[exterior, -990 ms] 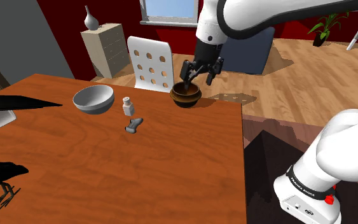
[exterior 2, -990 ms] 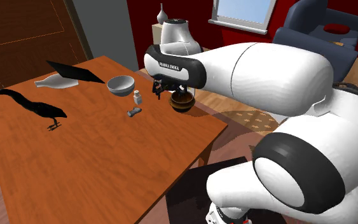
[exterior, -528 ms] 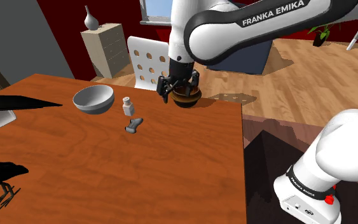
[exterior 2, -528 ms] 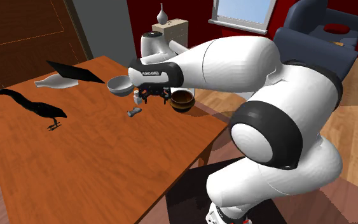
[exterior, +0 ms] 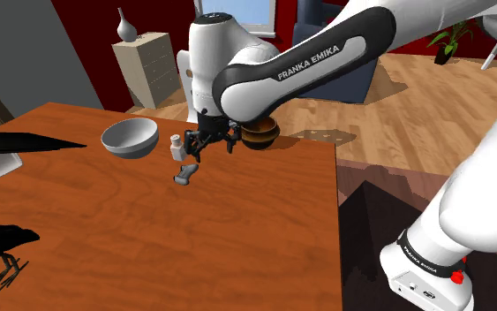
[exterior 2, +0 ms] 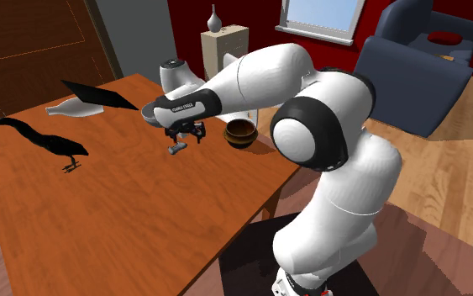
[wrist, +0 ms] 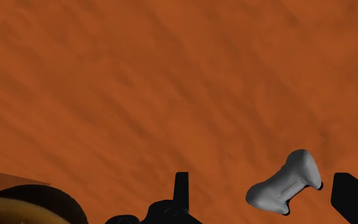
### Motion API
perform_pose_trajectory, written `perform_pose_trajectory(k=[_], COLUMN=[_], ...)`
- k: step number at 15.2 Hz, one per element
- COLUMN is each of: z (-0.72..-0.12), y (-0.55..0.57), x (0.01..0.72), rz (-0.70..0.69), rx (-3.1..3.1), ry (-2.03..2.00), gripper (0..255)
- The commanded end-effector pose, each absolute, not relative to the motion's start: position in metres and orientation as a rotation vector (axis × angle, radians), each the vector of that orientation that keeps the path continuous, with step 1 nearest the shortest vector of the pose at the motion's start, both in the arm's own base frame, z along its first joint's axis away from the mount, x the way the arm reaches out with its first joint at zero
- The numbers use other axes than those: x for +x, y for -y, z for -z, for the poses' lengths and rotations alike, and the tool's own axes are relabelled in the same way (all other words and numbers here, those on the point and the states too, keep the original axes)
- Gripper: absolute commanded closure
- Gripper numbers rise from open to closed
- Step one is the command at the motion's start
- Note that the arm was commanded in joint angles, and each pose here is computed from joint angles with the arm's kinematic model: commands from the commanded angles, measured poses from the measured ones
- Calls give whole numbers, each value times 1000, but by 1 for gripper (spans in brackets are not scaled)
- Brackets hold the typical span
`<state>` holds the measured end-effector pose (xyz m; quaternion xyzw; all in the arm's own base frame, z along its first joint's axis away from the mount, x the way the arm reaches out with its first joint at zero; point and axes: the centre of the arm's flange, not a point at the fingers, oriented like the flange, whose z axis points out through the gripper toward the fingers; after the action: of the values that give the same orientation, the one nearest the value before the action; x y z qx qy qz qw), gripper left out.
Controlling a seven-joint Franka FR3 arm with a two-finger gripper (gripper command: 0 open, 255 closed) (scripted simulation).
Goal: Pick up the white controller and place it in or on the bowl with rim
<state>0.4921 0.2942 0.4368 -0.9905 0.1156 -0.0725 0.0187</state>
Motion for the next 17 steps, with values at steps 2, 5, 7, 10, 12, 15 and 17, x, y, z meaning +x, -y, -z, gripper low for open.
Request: perform_pose_trajectory(k=[2, 5, 7, 10, 12, 15, 17], z=[-416, -394, -385, -370, -359, -351, -351], y=[-325, -353, -357, -357, -357, -357, -357], x=[513, 532, 536, 538, 540, 541, 541], rz=[229, 232, 232, 232, 232, 232, 232], rx=[-3083, -3091, -3092, -3092, -3092, -3092, -3092], ry=[-370, -379, -381, -381, -381, -381, -381], gripper=[0, 0, 0, 0, 0, 0, 0])
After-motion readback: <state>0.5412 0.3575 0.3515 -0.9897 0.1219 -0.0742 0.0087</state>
